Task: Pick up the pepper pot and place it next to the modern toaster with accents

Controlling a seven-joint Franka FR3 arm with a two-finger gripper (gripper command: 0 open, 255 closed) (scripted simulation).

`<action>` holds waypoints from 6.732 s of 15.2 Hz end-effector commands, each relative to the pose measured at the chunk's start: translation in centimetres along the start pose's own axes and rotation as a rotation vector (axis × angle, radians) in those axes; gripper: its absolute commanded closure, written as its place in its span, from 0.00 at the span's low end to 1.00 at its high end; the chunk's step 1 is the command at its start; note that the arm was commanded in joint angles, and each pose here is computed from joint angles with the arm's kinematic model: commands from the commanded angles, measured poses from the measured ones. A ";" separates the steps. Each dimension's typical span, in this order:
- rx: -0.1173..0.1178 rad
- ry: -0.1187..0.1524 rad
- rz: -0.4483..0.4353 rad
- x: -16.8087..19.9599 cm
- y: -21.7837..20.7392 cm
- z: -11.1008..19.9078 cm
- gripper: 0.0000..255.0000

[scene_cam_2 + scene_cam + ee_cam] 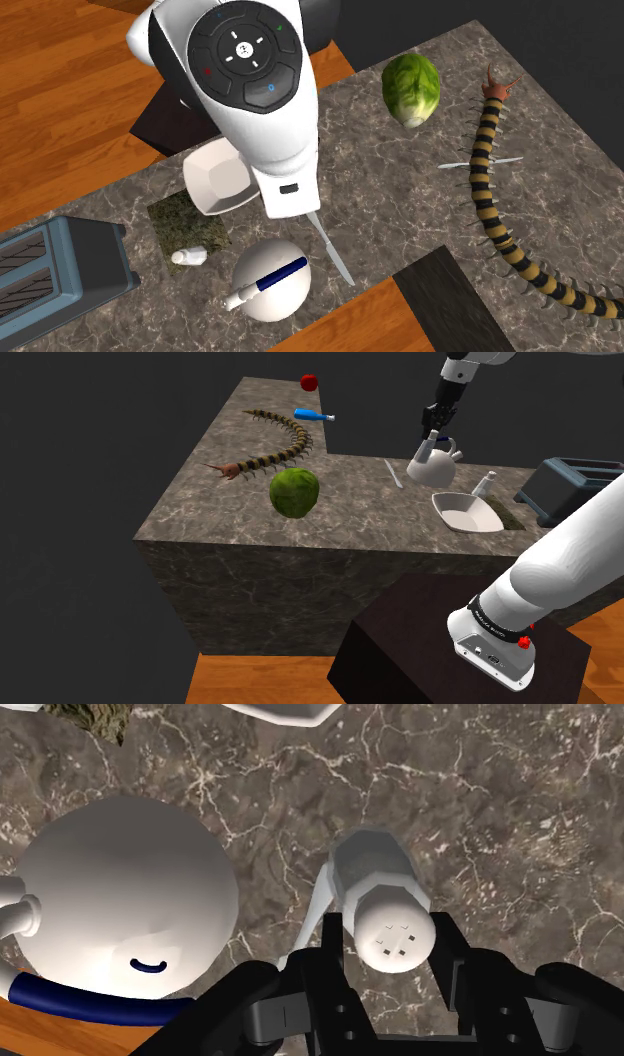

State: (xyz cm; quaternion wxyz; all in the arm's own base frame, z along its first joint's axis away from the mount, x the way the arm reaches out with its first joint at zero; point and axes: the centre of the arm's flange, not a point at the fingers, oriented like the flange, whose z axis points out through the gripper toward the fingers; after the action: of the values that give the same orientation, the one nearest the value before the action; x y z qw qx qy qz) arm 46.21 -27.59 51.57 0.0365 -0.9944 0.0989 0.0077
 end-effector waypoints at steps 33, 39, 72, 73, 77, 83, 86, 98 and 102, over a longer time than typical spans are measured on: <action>0.000 0.000 0.000 -11.3 6.3 -12.6 1.00; 0.000 0.000 0.000 -17.9 10.6 -12.7 1.00; 0.000 0.000 0.000 -43.3 27.6 -8.1 1.00; 0.000 0.000 0.000 -43.2 27.7 -7.6 1.00; 0.000 0.000 0.000 -43.2 27.8 -5.5 1.00; 0.000 0.000 0.000 -43.1 28.0 -2.3 1.00; 0.000 0.000 0.000 -43.1 28.2 -0.7 1.00; 0.000 0.000 0.000 -43.0 28.6 5.6 1.00; 0.000 0.000 0.000 -42.9 28.8 7.7 1.00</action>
State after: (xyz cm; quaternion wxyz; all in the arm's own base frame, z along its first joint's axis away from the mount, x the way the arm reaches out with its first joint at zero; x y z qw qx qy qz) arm -1.59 -46.71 43.38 0.0369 -0.9944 0.0989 0.0079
